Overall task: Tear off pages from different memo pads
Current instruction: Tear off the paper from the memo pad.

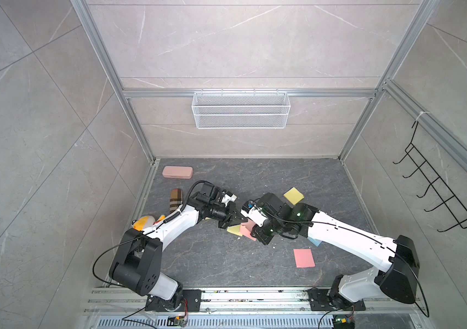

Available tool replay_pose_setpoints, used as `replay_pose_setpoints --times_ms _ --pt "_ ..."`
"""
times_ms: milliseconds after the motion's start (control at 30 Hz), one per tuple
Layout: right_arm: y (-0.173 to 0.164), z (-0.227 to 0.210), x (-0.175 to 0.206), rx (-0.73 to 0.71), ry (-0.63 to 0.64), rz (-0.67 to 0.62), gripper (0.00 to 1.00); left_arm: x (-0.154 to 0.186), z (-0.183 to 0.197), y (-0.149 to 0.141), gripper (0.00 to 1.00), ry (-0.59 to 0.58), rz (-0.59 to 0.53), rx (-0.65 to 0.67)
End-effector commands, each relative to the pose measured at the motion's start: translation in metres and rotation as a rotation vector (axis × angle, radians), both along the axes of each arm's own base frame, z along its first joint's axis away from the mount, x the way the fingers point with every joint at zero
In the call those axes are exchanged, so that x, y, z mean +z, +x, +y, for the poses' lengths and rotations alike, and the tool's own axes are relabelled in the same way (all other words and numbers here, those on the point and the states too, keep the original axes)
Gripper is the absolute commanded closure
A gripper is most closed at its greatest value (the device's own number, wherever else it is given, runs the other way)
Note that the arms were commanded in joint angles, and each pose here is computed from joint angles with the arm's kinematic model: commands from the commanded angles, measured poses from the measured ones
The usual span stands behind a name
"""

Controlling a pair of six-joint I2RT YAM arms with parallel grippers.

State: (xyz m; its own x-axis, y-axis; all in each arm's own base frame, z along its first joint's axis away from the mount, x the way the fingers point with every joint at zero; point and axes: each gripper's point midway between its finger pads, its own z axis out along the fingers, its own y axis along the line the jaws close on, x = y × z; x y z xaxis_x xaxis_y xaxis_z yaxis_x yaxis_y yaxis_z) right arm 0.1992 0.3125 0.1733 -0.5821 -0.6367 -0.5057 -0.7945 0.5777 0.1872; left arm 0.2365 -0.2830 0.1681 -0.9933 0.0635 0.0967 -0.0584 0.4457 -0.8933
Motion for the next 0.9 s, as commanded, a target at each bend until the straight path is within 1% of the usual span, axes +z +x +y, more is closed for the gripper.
replay_pose_setpoints --times_ms 0,67,133,167,267,400,500,567,667,800,867 --pt "0.011 0.010 0.007 -0.015 0.021 -0.024 0.88 0.018 -0.007 0.000 1.00 -0.048 -0.048 -0.033" --pt "0.014 0.012 0.007 -0.015 0.019 -0.029 0.90 0.020 -0.008 0.000 1.00 -0.051 -0.050 -0.034" --pt "0.015 0.015 0.008 -0.018 0.030 -0.033 0.99 0.022 -0.009 0.000 1.00 -0.054 -0.052 -0.033" --pt "0.015 0.017 0.009 -0.020 0.038 -0.033 1.00 0.021 -0.010 0.000 1.00 -0.053 -0.052 -0.032" --pt "0.012 0.024 0.010 -0.021 0.064 -0.013 1.00 0.021 -0.013 0.000 1.00 -0.057 -0.053 -0.033" --pt "0.005 0.035 0.010 -0.012 0.115 0.048 1.00 0.019 -0.015 0.001 1.00 -0.054 -0.052 -0.035" --pt "0.008 0.029 0.006 -0.030 0.094 0.039 1.00 0.019 -0.014 -0.001 1.00 -0.058 -0.057 -0.036" --pt "0.013 0.020 0.003 -0.039 0.047 -0.006 1.00 0.020 -0.012 -0.002 1.00 -0.056 -0.065 -0.040" --pt "0.020 0.005 0.007 -0.037 -0.027 -0.082 1.00 0.021 -0.010 -0.001 0.82 -0.055 -0.078 -0.037" --pt "0.024 -0.007 0.014 -0.027 -0.086 -0.136 1.00 0.028 -0.004 0.005 0.66 -0.074 -0.127 -0.017" --pt "0.025 -0.009 0.017 -0.026 -0.094 -0.151 1.00 0.035 -0.001 0.011 0.59 -0.106 -0.182 0.011"
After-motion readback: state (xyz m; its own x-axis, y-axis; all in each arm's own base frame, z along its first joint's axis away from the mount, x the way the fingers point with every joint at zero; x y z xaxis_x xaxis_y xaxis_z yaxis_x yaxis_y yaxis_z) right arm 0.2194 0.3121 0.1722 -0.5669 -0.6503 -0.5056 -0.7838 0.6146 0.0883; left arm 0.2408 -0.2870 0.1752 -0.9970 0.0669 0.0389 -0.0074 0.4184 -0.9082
